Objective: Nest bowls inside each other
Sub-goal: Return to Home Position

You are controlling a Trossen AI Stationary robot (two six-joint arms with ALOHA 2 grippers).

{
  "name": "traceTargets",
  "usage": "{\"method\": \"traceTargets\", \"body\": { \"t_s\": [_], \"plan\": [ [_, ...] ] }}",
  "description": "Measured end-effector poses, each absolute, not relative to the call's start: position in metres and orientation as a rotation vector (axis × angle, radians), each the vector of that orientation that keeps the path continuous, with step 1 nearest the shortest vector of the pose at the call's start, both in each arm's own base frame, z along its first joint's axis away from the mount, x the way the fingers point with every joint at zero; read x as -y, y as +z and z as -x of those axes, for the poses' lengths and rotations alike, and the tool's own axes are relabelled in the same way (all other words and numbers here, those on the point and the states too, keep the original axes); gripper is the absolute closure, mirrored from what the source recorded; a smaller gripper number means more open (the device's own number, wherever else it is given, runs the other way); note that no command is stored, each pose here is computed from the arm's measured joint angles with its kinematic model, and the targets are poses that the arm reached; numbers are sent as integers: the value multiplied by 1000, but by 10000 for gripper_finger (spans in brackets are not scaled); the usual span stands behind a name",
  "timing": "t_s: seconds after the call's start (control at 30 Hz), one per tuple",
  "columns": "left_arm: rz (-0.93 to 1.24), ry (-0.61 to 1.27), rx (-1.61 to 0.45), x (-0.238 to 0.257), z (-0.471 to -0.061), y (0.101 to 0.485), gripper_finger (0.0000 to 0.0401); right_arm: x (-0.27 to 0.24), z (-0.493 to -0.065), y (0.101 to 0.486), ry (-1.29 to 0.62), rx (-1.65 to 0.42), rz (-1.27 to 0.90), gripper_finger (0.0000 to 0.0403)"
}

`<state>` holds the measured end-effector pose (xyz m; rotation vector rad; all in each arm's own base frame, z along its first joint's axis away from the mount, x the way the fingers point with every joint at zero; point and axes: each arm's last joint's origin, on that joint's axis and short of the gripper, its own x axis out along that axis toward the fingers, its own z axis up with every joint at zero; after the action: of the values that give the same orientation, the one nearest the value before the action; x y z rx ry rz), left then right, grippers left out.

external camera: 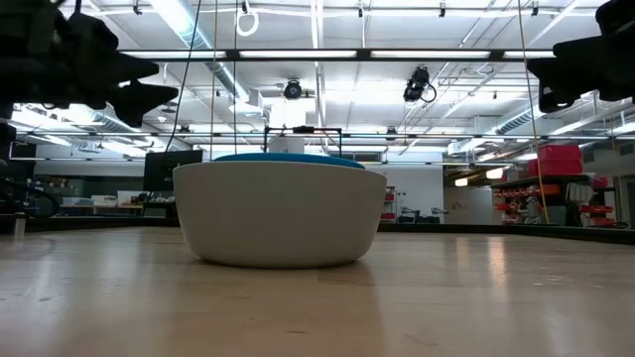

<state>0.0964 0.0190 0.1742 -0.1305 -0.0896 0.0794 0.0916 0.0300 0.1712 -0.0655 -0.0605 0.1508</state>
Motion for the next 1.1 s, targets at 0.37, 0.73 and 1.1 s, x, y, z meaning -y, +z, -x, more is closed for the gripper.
{"method": "traceTargets", "body": {
  "t_s": [0.37, 0.73, 1.1],
  "plan": [
    [94, -166, 30, -2, -99, 170, 124, -30, -92, 171, 158, 62, 88, 241],
    [60, -87, -29, 10, -100, 164, 124, -31, -92, 171, 159, 56, 102, 238],
    [32, -68, -18, 10, -100, 165, 124, -33, -97, 163, 163, -38, 47, 240]
  ]
}}
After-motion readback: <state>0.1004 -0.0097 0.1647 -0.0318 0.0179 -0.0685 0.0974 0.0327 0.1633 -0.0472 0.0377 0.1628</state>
